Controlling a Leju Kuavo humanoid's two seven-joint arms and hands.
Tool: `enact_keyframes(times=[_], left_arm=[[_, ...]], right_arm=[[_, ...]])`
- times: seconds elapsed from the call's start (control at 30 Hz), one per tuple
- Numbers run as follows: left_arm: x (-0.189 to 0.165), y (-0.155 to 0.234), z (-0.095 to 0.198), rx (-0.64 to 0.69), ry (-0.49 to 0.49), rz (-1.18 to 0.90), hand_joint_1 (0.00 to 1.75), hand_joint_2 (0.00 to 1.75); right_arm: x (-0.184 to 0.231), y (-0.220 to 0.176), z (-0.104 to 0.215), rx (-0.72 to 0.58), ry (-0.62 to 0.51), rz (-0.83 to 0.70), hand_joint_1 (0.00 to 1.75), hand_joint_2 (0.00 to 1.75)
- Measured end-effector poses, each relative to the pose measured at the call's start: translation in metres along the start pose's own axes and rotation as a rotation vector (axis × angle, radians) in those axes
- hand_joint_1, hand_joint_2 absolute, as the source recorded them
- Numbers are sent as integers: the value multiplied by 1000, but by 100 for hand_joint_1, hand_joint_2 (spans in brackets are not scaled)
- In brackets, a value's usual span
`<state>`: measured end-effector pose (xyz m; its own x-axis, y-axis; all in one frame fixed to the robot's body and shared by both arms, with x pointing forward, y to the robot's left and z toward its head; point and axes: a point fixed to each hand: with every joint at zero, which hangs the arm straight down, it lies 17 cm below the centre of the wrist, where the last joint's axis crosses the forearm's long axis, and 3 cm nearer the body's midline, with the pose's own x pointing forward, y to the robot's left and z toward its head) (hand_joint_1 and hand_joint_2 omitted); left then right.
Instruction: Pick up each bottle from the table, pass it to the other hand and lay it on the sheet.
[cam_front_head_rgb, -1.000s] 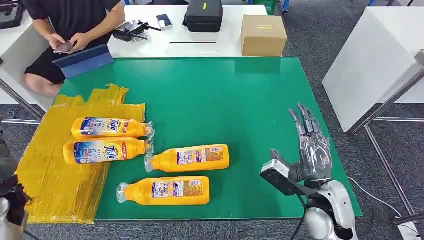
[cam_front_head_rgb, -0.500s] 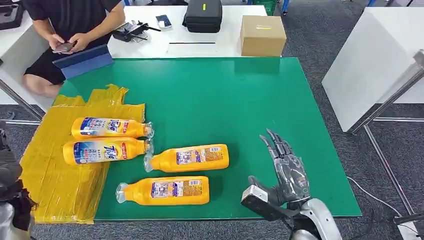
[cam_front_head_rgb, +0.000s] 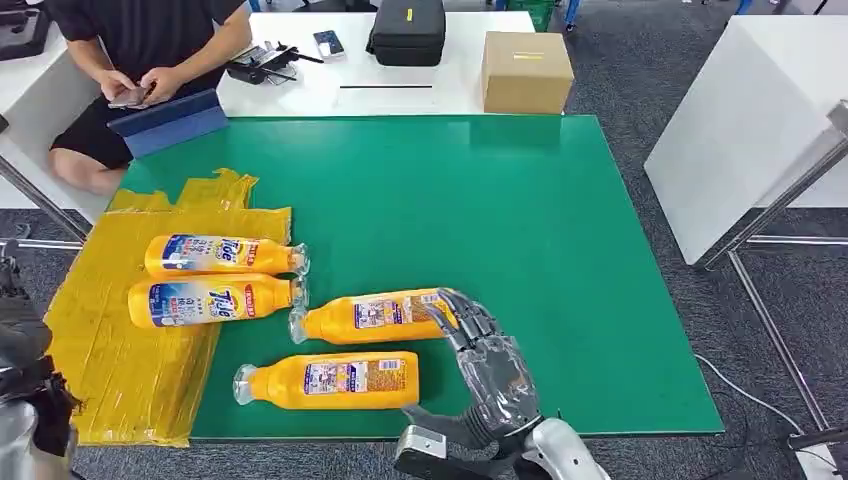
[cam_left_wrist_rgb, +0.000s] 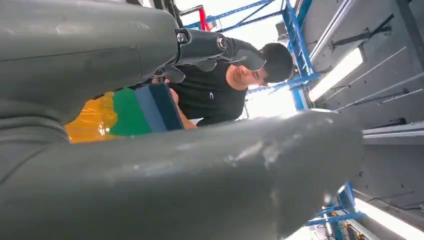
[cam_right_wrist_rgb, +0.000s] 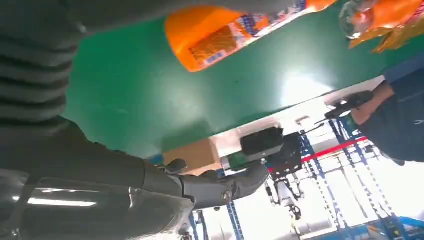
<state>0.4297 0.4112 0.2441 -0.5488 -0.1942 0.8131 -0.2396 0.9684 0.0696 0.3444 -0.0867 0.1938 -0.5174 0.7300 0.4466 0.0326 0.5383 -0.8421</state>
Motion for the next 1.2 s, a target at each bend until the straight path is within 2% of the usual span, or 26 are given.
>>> enact_keyframes(times=[0.3,0.47,0.73,1.03,1.2], left_arm=[[-3,-31,-37,-17,-11,23,0,0],[-5,-41,-48,-26,-9,38,0,0],[-4,-56,-65,-35,-10,55,0,0],[-5,-57,-68,-31,-7,57,0,0],[-13,-50,-59,-18,15,49,0,0]], right_arm=[[24,32,-26,63,-12,19,0,175],[17,52,-30,113,10,25,0,175],[0,114,-25,256,52,-1,0,175],[1,154,-17,349,47,-14,0,175],[9,167,-20,380,19,-21,0,175]])
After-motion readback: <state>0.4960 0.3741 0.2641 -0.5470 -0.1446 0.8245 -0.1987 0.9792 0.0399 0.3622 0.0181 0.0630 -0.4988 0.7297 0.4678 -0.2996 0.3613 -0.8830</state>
